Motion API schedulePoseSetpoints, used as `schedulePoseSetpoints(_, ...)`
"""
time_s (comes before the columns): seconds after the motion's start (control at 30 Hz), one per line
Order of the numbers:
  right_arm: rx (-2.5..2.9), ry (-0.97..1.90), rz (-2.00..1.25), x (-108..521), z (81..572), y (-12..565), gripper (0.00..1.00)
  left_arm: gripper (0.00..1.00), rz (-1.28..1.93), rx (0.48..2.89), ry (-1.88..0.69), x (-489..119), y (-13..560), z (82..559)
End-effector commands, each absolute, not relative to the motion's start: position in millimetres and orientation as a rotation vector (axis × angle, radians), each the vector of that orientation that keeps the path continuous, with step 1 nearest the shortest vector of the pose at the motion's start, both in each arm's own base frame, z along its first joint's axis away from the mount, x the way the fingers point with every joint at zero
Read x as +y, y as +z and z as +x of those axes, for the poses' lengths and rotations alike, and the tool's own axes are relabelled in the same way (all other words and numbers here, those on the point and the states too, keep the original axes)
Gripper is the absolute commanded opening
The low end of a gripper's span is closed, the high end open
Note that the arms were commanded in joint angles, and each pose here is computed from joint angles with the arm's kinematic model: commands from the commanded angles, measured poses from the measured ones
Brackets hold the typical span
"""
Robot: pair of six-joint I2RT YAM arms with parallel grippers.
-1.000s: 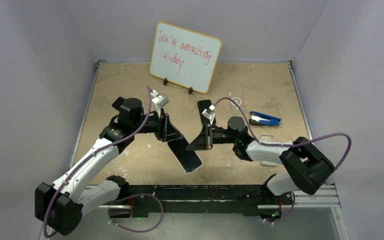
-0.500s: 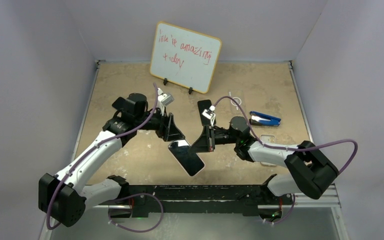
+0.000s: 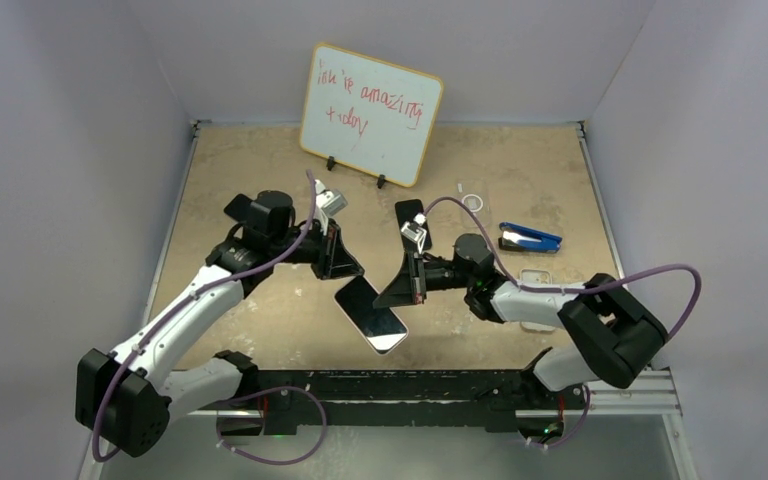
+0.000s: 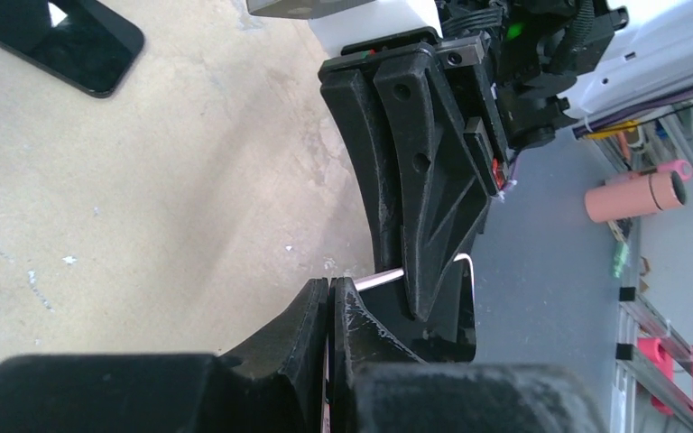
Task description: Put the phone into the phone case
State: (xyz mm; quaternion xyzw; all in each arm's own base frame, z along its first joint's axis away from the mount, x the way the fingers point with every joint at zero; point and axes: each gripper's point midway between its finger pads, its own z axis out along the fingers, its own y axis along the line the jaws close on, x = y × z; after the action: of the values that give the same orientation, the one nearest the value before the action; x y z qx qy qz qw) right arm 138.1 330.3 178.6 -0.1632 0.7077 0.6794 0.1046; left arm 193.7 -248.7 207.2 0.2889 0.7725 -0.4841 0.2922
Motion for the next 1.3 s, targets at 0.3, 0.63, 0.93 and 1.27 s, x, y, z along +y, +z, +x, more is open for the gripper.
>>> schedulePoseSetpoints(0.3,2.062,1.822,-0.464,345,174,166,0.00,0.50,0.592,2.054,-0.986,-230,228,232)
schedulePoseSetpoints(0.63,2.062,1.807,-0.099,362,224,160,0.00,0.67,0.095,2.238,-0.800,-192,211,248)
schedulePoseSetpoints(0.93,1.875,1.862,0.276,350,254,190,0.00,0.69,-0.112,2.304,-1.120,-215,197,215)
schedulePoseSetpoints(1.27,1.781,1.785,0.404,332,268,211,0.00,0.64,-0.279,2.269,-1.468,-240,182,201)
